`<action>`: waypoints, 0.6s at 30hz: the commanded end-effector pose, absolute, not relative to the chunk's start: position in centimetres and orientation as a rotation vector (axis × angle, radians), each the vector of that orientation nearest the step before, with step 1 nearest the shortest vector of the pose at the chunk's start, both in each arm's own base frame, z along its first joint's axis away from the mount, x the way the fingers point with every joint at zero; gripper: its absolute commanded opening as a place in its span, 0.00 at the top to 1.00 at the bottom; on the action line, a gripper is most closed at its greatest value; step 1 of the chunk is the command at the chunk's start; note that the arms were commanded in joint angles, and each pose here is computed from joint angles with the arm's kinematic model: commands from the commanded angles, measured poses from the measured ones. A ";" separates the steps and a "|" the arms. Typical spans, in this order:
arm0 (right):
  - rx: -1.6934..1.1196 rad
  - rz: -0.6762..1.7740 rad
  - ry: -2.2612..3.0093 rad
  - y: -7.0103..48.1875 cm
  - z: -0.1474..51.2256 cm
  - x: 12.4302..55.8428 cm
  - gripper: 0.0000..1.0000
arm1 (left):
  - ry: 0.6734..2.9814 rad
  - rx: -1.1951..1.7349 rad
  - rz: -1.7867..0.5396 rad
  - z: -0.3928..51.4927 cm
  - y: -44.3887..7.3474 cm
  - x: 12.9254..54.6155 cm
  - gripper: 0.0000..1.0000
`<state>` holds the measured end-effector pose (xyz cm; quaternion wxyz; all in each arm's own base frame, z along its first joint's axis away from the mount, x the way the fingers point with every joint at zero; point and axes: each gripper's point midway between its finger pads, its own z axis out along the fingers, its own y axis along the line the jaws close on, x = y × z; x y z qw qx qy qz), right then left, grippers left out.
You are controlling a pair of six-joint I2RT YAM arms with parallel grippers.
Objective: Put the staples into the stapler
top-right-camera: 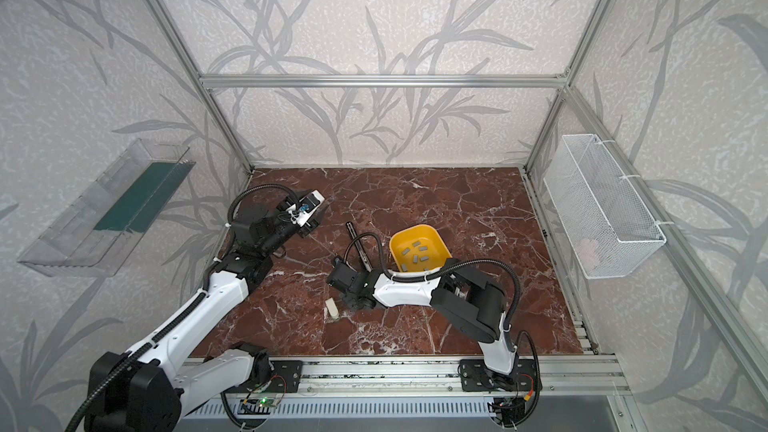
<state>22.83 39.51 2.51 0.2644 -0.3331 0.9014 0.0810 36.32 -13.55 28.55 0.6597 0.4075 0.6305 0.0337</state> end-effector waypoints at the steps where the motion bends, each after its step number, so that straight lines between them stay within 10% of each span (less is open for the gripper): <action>1: -0.824 0.225 2.516 39.1 1.5 23.1 0.90 | 1.394 0.940 0.078 29.6 -13.8 36.0 0.38; 18: -0.758 0.200 2.548 38.1 1.3 23.6 0.52 | 1.385 0.976 0.059 29.2 -14.3 35.7 0.39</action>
